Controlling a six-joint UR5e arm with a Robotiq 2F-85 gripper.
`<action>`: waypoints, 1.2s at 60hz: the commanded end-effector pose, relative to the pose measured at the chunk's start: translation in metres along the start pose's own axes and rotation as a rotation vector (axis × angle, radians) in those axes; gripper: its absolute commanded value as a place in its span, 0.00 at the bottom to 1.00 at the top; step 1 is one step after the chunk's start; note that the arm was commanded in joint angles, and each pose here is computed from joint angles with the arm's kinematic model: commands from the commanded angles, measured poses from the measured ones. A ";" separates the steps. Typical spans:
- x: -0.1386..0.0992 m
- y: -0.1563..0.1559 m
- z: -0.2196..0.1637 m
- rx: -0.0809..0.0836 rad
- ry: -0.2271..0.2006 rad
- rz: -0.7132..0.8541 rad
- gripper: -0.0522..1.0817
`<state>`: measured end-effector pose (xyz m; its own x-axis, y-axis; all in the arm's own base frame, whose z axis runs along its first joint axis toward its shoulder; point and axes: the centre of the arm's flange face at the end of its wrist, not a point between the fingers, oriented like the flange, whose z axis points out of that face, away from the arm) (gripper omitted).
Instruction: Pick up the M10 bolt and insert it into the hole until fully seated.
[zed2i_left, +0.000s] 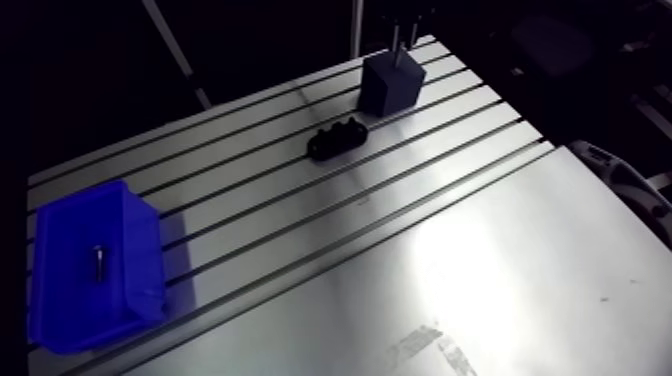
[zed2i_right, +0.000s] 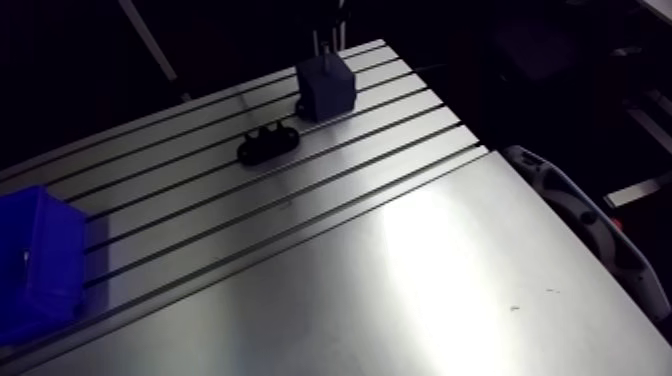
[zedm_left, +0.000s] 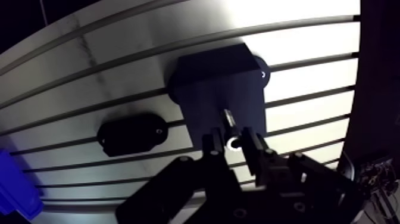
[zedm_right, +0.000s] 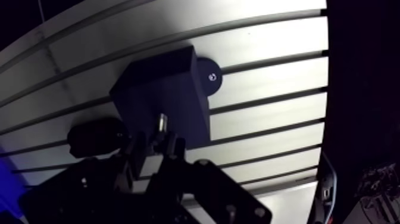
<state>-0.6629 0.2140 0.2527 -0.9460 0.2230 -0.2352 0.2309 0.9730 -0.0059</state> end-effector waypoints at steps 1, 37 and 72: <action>0.001 0.000 -0.006 -0.006 0.031 0.002 0.05; -0.007 -0.004 -0.034 -0.019 0.089 -0.003 0.05; -0.111 -0.105 -0.128 -0.110 0.142 -0.112 0.05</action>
<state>-0.6465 0.1589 0.3479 -0.9740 0.1772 -0.1412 0.1725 0.9840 0.0447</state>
